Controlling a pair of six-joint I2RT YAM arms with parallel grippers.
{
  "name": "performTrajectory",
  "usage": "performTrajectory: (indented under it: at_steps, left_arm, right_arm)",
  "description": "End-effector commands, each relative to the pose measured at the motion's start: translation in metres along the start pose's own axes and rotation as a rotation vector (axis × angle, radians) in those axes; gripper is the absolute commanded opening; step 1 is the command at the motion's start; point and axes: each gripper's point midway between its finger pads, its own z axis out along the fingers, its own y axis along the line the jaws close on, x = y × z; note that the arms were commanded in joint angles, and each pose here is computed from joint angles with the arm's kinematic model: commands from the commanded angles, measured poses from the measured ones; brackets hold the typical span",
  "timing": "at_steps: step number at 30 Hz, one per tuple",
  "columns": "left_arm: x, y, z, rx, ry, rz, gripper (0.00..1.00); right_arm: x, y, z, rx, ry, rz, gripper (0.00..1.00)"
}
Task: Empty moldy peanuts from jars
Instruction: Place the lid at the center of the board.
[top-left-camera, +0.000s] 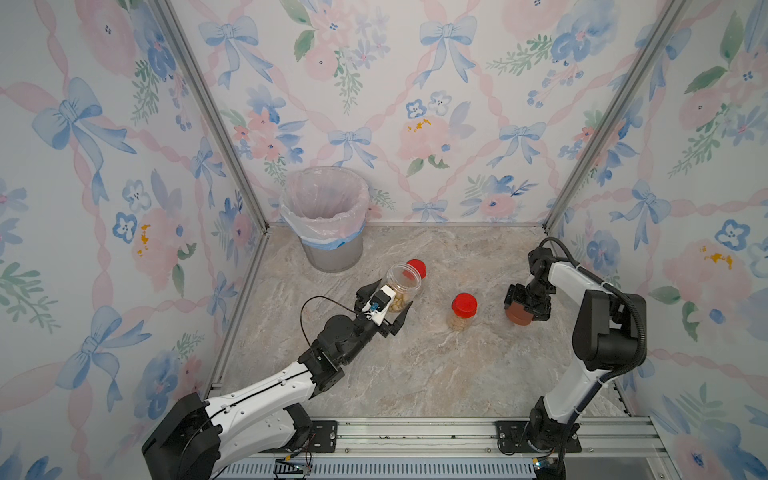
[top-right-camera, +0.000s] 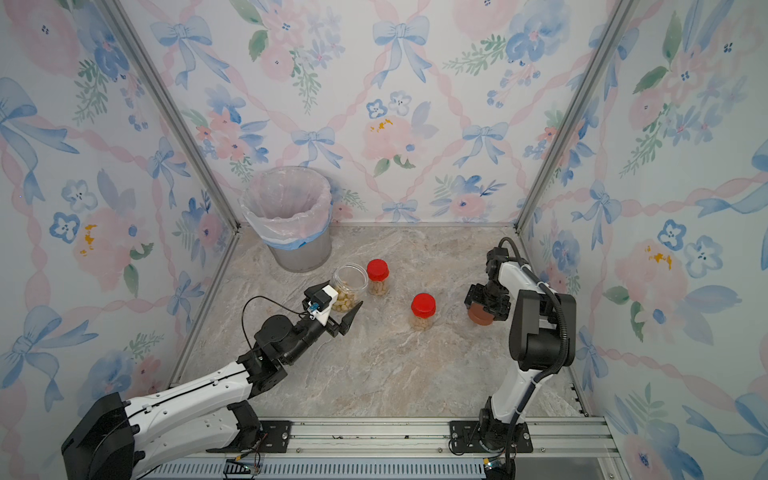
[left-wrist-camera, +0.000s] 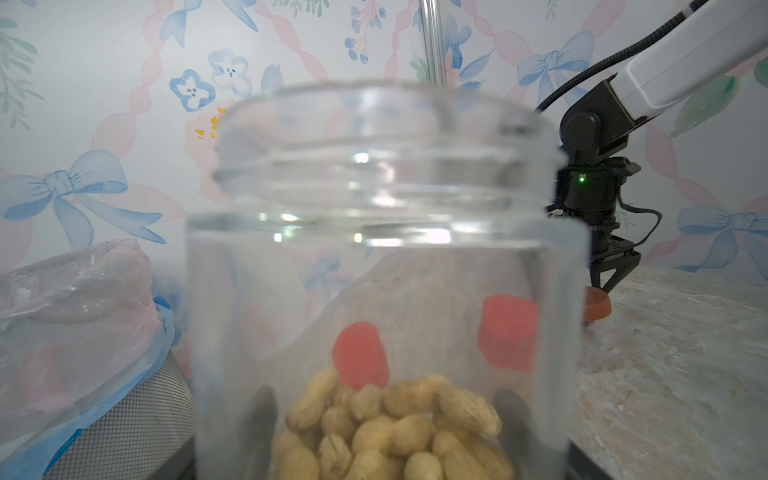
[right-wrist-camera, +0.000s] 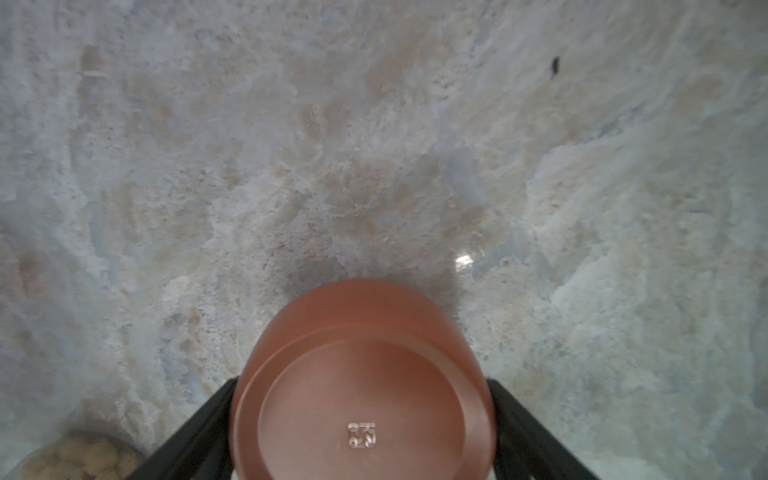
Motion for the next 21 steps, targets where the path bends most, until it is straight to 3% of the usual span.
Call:
performTrajectory:
  at_steps: [1, 14, 21]
  left_arm:
    - [-0.039, 0.013, 0.003, -0.040, -0.123, -0.028, 0.21]
    - [-0.045, 0.019, 0.009, -0.059, -0.119, -0.011, 0.21]
    - [-0.048, 0.020, 0.013, -0.060, -0.109, -0.006, 0.21]
  right_arm:
    - [-0.002, -0.007, 0.006, 0.034, 0.008, 0.026, 0.82]
    - [0.006, -0.013, 0.027, 0.066, 0.049, 0.039, 0.93]
    - [0.009, -0.014, 0.016, 0.058, 0.028, 0.035, 1.00]
